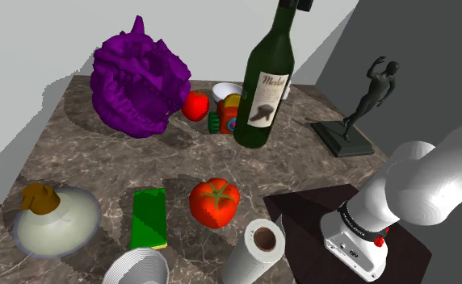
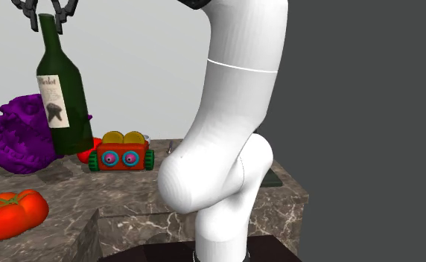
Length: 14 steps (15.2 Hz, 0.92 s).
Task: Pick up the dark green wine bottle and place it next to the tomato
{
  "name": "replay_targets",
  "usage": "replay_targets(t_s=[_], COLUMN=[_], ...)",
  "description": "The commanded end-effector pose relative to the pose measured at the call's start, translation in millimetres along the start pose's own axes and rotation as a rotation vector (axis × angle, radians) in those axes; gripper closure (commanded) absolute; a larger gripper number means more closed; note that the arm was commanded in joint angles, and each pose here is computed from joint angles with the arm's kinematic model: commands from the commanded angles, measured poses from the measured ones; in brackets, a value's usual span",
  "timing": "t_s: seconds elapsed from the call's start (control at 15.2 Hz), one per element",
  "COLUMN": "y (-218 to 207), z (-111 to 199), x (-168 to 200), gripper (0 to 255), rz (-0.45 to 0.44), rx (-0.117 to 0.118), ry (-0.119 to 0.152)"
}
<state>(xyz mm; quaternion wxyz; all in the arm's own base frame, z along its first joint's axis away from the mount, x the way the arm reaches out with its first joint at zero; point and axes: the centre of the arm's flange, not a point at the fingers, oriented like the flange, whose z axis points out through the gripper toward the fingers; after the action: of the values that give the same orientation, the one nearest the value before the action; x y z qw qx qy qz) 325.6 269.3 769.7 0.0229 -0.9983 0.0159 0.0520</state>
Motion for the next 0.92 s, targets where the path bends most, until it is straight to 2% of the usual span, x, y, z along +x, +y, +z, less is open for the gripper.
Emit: replay_targets(t_s=[0.0, 0.86], y=[-10.7, -7.7], z=[10.1, 78.4], x=[-2.7, 4.5], gripper=[255, 255], rz=[0.002, 0.002], rx=[0.001, 0.001], ry=[0.0, 0.0])
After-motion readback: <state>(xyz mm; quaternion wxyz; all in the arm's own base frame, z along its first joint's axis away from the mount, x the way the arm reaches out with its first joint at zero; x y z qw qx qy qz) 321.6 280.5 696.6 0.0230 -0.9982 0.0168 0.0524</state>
